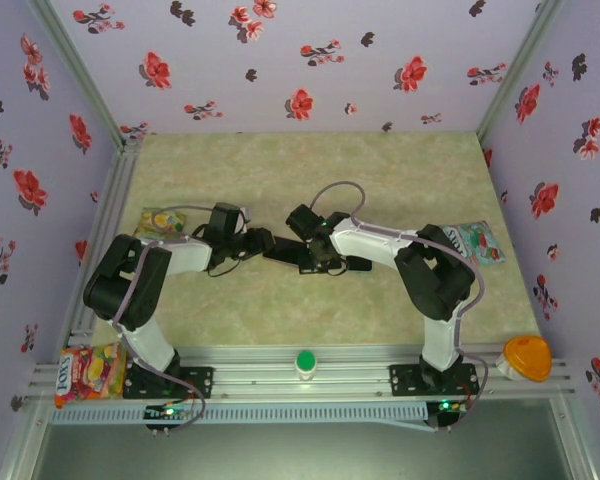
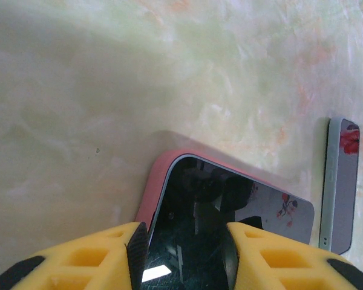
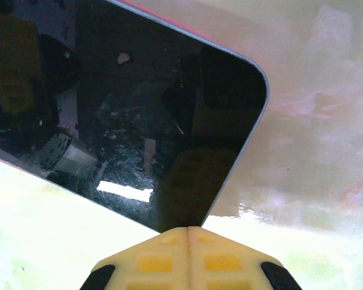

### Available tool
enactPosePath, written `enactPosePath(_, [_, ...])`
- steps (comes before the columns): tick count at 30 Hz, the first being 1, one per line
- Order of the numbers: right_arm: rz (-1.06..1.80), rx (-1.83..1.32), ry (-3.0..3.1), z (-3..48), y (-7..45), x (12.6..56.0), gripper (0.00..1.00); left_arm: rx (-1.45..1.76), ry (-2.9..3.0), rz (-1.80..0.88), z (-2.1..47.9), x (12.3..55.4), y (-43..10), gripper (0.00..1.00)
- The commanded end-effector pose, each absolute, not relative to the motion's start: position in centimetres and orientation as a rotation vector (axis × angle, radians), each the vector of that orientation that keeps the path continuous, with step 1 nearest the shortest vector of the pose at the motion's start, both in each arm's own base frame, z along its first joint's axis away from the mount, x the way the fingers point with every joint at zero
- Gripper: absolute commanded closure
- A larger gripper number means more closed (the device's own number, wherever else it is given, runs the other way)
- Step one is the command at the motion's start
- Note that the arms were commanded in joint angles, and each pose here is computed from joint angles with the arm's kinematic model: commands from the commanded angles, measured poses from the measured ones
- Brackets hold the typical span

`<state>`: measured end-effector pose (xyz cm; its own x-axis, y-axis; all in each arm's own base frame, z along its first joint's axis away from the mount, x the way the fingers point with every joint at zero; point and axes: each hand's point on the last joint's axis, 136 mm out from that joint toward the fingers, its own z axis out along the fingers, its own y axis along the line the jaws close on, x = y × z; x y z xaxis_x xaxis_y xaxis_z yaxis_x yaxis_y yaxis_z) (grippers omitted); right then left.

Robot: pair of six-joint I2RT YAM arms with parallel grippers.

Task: Put the phone into the phone case

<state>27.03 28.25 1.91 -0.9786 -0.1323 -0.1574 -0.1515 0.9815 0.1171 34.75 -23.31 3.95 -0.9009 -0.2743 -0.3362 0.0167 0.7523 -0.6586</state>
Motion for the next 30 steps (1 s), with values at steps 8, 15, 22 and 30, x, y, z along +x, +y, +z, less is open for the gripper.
enactPosePath(8, [-0.050,-0.249,3.209,-9.9,24.6,22.4,1.00,-0.190,2.601,-0.951,2.6,33.0,-23.5,0.58])
enactPosePath(15, [-0.030,-0.238,3.223,-10.5,24.7,22.0,1.00,-0.193,2.610,-0.942,2.6,33.0,-23.4,0.58])
enactPosePath(22, [0.002,-0.223,3.236,-11.4,24.8,21.6,1.00,-0.198,2.624,-0.927,2.6,32.8,-23.2,0.58])
enactPosePath(30, [0.040,-0.211,3.245,-12.3,25.0,21.2,1.00,-0.192,2.648,-0.879,2.8,32.7,-22.8,0.58])
